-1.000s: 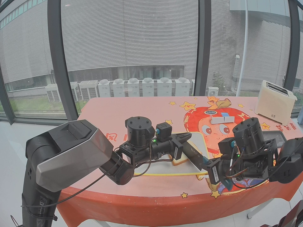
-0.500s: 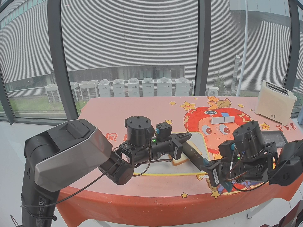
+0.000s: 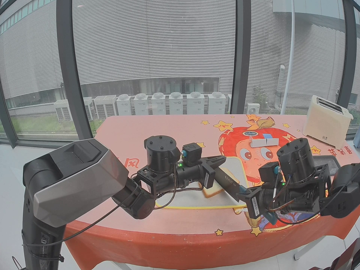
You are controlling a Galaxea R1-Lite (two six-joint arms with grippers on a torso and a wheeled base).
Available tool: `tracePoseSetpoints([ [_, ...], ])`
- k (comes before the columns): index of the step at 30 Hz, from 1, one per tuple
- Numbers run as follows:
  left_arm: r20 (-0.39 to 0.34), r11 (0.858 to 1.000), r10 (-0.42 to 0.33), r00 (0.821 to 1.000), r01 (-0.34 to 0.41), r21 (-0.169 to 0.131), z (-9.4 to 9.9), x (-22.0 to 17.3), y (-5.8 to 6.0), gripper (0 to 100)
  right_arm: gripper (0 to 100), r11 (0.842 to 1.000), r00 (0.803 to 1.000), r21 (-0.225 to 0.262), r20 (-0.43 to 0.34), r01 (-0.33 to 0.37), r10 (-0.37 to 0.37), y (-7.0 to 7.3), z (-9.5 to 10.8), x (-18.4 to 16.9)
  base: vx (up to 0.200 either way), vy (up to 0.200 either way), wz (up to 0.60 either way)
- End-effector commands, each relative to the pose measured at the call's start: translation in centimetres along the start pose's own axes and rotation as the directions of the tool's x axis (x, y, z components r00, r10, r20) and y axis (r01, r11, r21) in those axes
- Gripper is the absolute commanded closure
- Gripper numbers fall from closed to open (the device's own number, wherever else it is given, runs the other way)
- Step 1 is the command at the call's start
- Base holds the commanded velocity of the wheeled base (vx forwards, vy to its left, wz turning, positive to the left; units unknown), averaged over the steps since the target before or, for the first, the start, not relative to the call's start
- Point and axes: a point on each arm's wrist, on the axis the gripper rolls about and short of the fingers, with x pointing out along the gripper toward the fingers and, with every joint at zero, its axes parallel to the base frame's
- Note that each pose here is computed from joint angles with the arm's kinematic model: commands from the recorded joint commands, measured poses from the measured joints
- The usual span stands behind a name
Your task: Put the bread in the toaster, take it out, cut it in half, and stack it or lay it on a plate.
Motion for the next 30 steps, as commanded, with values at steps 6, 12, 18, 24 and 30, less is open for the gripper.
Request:
tracePoseSetpoints([
  [6,0.111,0.998,0.043,0.993,-0.048,0.043,5.5,-2.8,0.9,100,100,1.000,1.000,0.000,-0.008,0.006,-0.006,-0.2,-0.3,-0.1,0.000,0.000,0.00],
  [12,0.134,0.991,0.115,0.984,-0.122,0.045,8.3,-7.8,1.5,100,100,1.000,1.000,0.007,0.010,0.011,-0.011,-0.5,0.1,-0.3,0.000,0.000,0.00],
  [18,0.171,0.956,0.279,0.945,-0.291,0.047,10.9,-15.0,2.5,100,100,1.000,1.000,0.009,0.028,0.009,-0.009,-0.5,0.4,-0.6,0.000,0.000,0.00],
  [24,0.166,0.905,0.413,0.896,-0.424,0.039,11.2,-21.0,2.8,100,100,1.000,0.997,0.016,0.082,0.001,-0.003,-0.4,1.4,-0.7,0.000,0.000,0.00],
  [30,0.111,0.880,0.470,0.876,-0.474,0.015,9.6,-25.2,0.5,100,100,1.000,0.994,0.024,0.113,0.003,-0.006,-0.4,1.5,-0.5,0.000,0.000,0.00],
])
